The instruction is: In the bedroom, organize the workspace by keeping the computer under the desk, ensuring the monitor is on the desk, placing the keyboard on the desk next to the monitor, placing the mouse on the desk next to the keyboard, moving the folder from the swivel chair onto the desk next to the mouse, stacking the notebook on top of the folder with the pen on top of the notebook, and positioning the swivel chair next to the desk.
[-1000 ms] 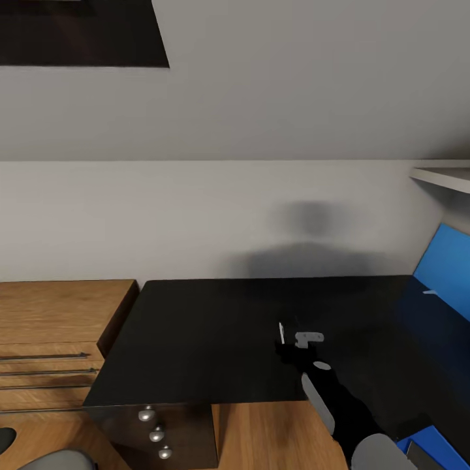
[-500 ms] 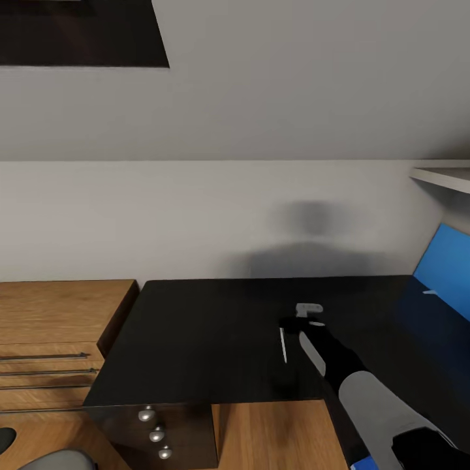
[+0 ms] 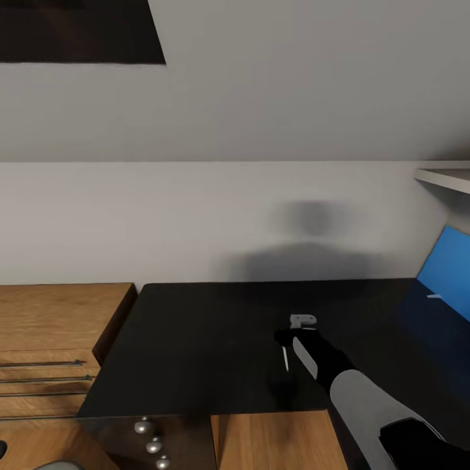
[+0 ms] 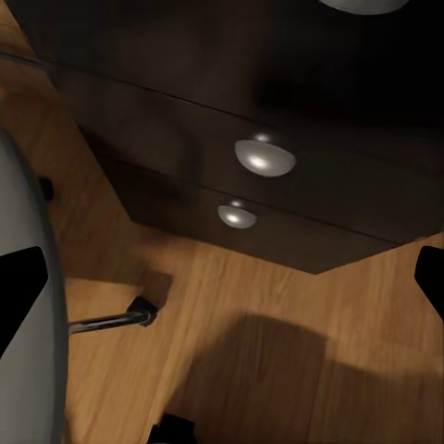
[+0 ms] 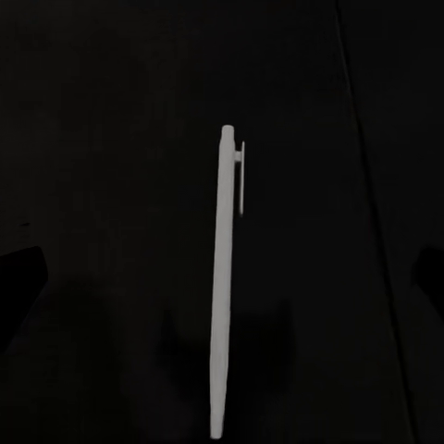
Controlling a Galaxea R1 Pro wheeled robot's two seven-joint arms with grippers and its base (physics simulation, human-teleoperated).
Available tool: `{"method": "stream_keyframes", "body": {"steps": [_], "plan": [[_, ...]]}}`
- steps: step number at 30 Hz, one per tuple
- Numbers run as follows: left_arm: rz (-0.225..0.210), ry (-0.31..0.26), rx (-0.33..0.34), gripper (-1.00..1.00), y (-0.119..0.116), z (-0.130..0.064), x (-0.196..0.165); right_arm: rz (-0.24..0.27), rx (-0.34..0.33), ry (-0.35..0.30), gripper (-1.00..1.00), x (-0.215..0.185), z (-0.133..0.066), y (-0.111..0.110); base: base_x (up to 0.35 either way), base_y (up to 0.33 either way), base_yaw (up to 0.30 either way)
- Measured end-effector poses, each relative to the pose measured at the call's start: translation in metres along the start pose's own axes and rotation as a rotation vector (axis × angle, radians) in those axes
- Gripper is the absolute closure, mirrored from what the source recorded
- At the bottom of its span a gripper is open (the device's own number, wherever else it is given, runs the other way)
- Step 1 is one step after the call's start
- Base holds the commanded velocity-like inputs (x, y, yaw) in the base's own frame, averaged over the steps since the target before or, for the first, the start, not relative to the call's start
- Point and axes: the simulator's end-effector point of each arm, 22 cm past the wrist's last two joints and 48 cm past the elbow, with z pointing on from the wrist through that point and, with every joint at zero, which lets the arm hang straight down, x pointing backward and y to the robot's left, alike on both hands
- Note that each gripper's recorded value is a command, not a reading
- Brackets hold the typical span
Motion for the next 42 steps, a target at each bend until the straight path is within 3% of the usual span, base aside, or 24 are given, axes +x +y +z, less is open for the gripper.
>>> {"method": "stream_keyframes", "body": {"steps": [15, 42], "plan": [[0.000, -0.001, -0.004, -1.00, 0.001, 0.000, -0.001, -0.006, 0.000, 0.036, -1.00, 0.016, 0.003, 0.001, 0.014, 0.000, 0.000], [0.000, 0.000, -0.008, -1.00, 0.002, 0.026, 0.014, -0.009, 0.003, 0.049, -1.00, 0.036, 0.030, -0.001, 0.000, 0.000, 0.000]]}}
